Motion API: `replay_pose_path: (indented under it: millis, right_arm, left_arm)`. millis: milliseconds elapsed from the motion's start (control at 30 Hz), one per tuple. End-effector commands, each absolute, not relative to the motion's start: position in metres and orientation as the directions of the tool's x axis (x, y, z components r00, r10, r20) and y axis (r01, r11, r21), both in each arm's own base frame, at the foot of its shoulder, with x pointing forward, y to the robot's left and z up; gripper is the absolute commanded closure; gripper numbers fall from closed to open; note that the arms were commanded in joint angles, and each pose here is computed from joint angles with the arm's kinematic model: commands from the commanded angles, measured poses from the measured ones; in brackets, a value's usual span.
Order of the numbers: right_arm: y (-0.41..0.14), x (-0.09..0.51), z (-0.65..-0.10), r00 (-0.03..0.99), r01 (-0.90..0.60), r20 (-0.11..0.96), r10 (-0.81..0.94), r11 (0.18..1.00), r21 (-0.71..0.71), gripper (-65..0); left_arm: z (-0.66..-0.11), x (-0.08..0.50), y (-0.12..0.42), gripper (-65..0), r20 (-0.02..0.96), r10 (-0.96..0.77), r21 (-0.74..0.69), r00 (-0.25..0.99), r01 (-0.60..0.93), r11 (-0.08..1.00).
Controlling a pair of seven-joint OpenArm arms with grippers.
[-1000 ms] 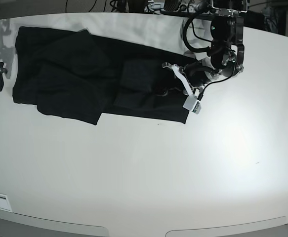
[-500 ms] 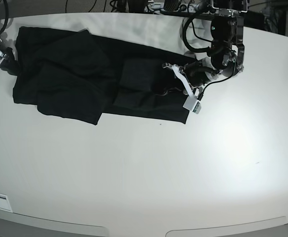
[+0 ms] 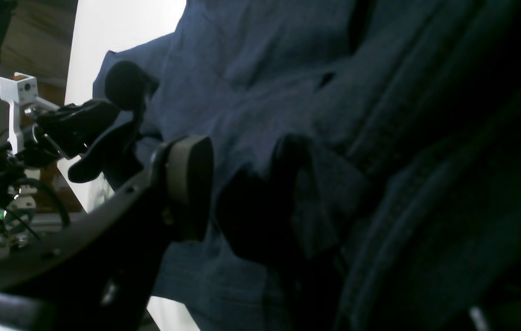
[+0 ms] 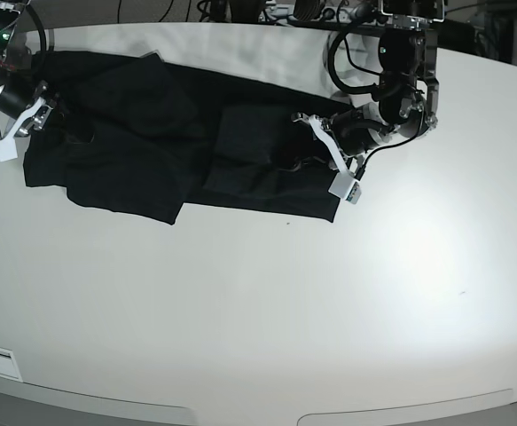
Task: Fold the T-shirt properly
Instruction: 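Release the left gripper and reposition the right gripper on the strip, then fold the strip end with the right gripper over toward the left gripper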
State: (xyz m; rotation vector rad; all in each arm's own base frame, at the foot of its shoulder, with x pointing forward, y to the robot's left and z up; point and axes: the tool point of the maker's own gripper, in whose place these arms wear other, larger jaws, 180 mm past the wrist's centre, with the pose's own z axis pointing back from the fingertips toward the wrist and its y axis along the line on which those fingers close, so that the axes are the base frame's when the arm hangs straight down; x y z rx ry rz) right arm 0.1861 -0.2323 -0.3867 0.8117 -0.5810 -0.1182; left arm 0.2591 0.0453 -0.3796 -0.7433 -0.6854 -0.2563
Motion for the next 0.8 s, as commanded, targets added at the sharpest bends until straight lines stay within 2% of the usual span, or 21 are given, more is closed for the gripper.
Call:
replay_pose_path:
  millis: [0,67,100,167,200,267,400,467,567,667,767]
  right_arm:
    - [-0.234,0.171,-0.397,0.885,-0.097,0.389,-0.255,0.716,0.691,-36.7]
    - [-0.233,0.172,-0.395,0.883,-0.102,0.390,-0.259,0.707,0.700,-29.4]
    - [-0.233,0.174,-0.394,0.882,-0.106,0.395,-0.256,0.709,0.698,-22.1]
    - [-0.234,0.176,-0.391,0.890,-0.128,0.400,-0.220,0.721,0.681,-2.8]
    - [-0.234,0.180,-0.387,0.890,-0.151,0.413,-0.194,0.728,0.668,0.0]
    - [-0.241,0.191,-0.375,0.875,-0.198,0.461,-0.147,0.761,0.618,0.0]
    - [-0.271,0.211,-0.354,0.844,-0.266,0.536,0.000,0.868,0.419,0.0]
    - [-0.290,0.220,-0.343,0.824,-0.287,0.562,0.073,0.909,0.302,0.0]
    - [-0.321,0.228,-0.328,0.811,-0.301,0.553,0.192,0.947,0.113,0.0]
    - [-0.346,0.240,-0.306,0.803,-0.252,0.548,0.234,0.967,-0.044,0.0]
    - [-0.341,0.250,-0.282,0.777,-0.217,0.584,0.234,0.971,-0.099,0.0]
  left_arm:
    - [-0.377,0.261,0.047,0.0,0.661,0.013,-0.527,0.750,0.451,0.720]
    - [-0.371,0.263,0.043,0.0,0.668,0.028,-0.542,0.743,0.462,0.702]
    - [-0.366,0.264,0.041,0.0,0.678,0.034,-0.549,0.734,0.476,0.687]
    - [-0.353,0.269,0.035,0.0,0.700,0.056,-0.566,0.712,0.505,0.652]
    - [-0.345,0.272,0.033,0.0,0.709,0.066,-0.573,0.702,0.519,0.634]
    - [-0.326,0.277,0.029,-1.2,0.737,0.069,-0.575,0.673,0.570,0.586]
    - [-0.295,0.285,0.032,-21.6,0.773,0.103,-0.583,0.626,0.636,0.506]
    - [-0.286,0.289,0.040,-28.2,0.779,0.126,-0.585,0.614,0.640,0.498]
    - [-0.284,0.294,0.055,-29.3,0.782,0.150,-0.582,0.605,0.621,0.525]
    - [-0.291,0.291,0.065,-29.3,0.770,0.143,-0.584,0.622,0.598,0.549]
    - [-0.302,0.280,0.068,-29.3,0.761,0.123,-0.583,0.636,0.589,0.560]
